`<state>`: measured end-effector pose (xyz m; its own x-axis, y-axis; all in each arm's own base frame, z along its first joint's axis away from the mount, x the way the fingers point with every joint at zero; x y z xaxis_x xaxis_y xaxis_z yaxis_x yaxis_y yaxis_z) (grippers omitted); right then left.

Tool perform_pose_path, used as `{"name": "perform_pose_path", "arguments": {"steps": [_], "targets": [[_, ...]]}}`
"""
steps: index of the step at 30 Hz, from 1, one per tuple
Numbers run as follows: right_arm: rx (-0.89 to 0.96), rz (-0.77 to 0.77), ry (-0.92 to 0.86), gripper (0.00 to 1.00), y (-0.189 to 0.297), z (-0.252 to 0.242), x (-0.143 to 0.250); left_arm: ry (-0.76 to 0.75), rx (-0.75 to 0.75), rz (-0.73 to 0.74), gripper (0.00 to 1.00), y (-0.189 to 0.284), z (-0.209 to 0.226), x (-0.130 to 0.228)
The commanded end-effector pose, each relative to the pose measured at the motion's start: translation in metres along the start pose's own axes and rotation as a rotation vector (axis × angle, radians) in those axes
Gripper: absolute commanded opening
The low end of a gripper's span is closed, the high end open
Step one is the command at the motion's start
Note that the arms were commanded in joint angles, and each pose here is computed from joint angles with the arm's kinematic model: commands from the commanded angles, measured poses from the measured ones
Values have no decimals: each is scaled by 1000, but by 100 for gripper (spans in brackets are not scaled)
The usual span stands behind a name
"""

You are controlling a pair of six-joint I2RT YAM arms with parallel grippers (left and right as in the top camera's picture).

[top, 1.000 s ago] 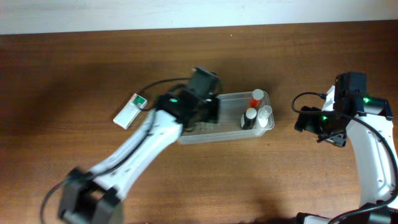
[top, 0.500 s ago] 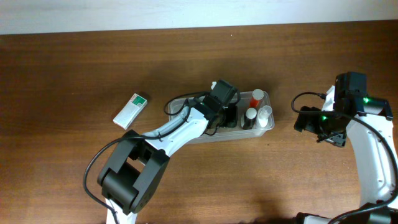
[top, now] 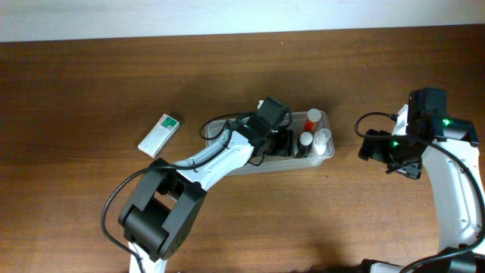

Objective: Pack container
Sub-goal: 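Lower the gold-lidded jar into the container and release it, then grasp the white-and-green Panadol box with the left gripper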

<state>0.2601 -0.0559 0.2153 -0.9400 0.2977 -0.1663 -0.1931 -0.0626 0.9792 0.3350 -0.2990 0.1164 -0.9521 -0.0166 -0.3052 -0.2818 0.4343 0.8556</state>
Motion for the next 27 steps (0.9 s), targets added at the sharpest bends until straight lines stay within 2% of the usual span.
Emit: {"name": "perform_pose_path", "arguments": {"steps": [1,4,5,6,7,8,11,13,16,18,20,27], "targets": [[-12,4,-4,90,-1,0,0,-48,18,-79,72,31,-7,-13],[-12,4,-4,90,-1,0,0,-80,-8,-207,80,76,-5,-33],[-12,4,-3,90,-1,0,0,-87,-22,-242,87,91,-3,-37],[-12,4,-1,90,-1,0,0,-85,-58,-301,99,123,5,-44],[-12,4,-1,90,-1,0,0,-75,-78,-321,99,135,11,-47],[-12,4,-1,90,-1,0,0,9,-195,-395,99,184,45,-54],[-12,3,-1,90,-1,0,0,136,-339,-438,99,223,96,-60],[-13,4,-1,90,-1,0,0,178,-440,-383,99,238,145,-62],[-16,4,-1,90,-1,0,0,34,-451,-228,99,231,185,-62],[-16,4,-1,90,-1,0,0,-154,-383,-83,99,209,216,-64],[-16,4,-1,90,-1,0,0,-226,-338,-17,99,192,227,-64],[-16,3,-1,90,-1,0,0,-267,-315,163,99,125,260,-58]]}}
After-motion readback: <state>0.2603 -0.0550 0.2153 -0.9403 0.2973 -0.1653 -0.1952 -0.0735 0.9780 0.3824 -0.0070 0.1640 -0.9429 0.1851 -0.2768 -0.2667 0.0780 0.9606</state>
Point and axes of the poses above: each gripper's point midway between its finger pads, its own y axis back along the fingers, its own z axis along the line the jaws close on, x = y × z, the point moved 9 cm from there along y, back along the fingers, and after that the axes turned 7 degrees about y, right-handed, at the moved point
